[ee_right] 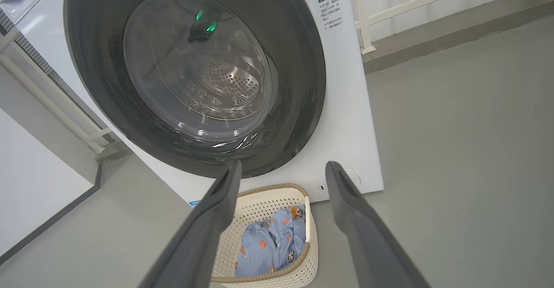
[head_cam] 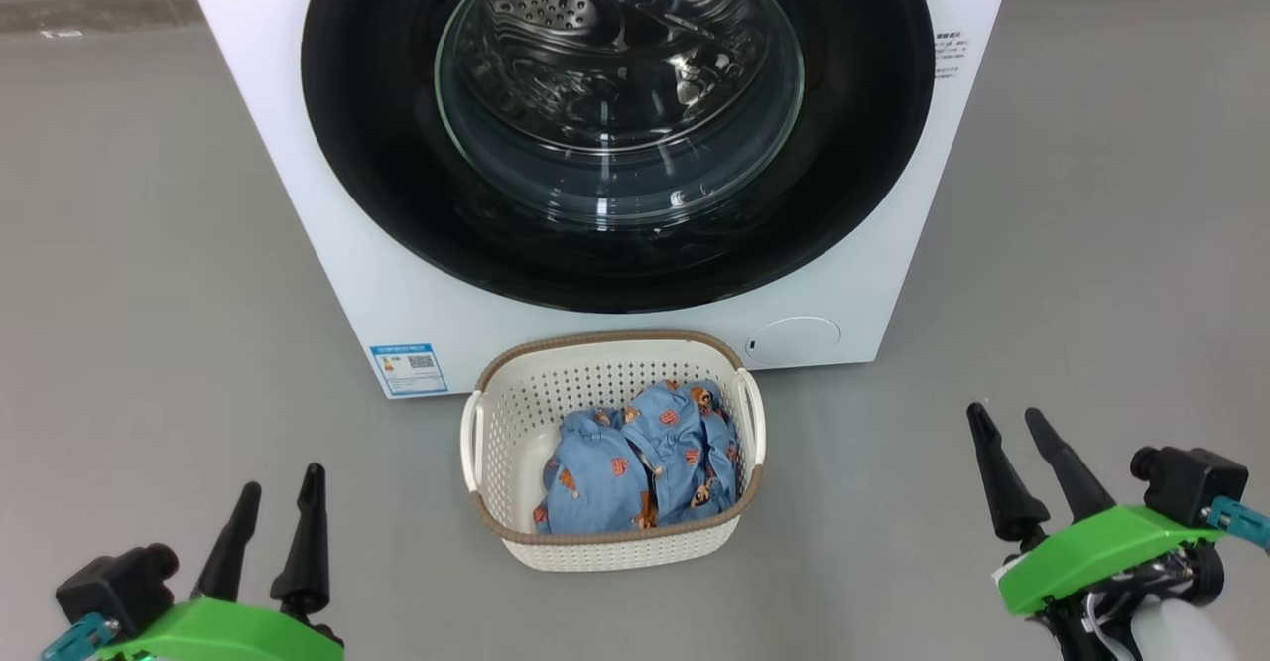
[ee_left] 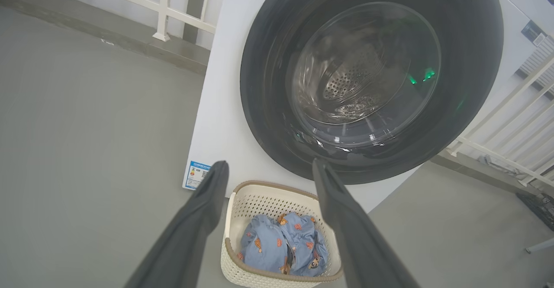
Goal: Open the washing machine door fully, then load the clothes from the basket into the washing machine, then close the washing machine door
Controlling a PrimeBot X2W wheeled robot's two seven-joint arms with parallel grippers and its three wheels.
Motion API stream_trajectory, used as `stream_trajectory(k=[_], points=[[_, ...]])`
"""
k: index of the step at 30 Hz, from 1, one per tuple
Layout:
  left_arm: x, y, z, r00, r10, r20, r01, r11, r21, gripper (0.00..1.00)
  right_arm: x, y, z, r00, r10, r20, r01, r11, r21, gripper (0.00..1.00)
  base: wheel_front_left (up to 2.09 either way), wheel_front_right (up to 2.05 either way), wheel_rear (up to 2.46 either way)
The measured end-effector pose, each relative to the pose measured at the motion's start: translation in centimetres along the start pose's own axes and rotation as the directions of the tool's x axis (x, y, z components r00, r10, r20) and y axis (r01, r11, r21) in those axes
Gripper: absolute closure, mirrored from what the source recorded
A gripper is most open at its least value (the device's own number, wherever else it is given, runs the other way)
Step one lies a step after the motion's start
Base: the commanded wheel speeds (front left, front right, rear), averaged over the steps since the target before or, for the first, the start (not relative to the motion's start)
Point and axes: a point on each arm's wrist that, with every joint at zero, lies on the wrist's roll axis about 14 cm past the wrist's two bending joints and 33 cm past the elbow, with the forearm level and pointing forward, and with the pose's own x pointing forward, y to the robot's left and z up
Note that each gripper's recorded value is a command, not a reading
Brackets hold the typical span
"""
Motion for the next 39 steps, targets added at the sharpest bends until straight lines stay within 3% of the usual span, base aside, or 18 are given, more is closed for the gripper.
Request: stream_trajectory(k=[14,29,39], points=[[0.3,0.6,0.9,0.999,0.003,0.038,-0.009,0.987,0.160,0.00,1.0,1.0,0.7,0.998,0.055,0.016,-0.051,0.985,-0.167,0.00,0.00,0.00,0.00],[0.2,0.5,0.9,0.999,-0.019,0.047,0.002,0.945,0.326,0.00,1.7,2.1,1.5,0.992,0.125,0.031,-0.106,0.932,-0.346,0.00,0.00,0.00,0.00],[0.0,0.5,0.4,0.999,-0.031,0.030,0.016,0.919,0.394,0.00,1.9,2.2,1.5,0.990,0.140,0.025,-0.118,0.905,-0.408,0.00,0.00,0.00,0.00]])
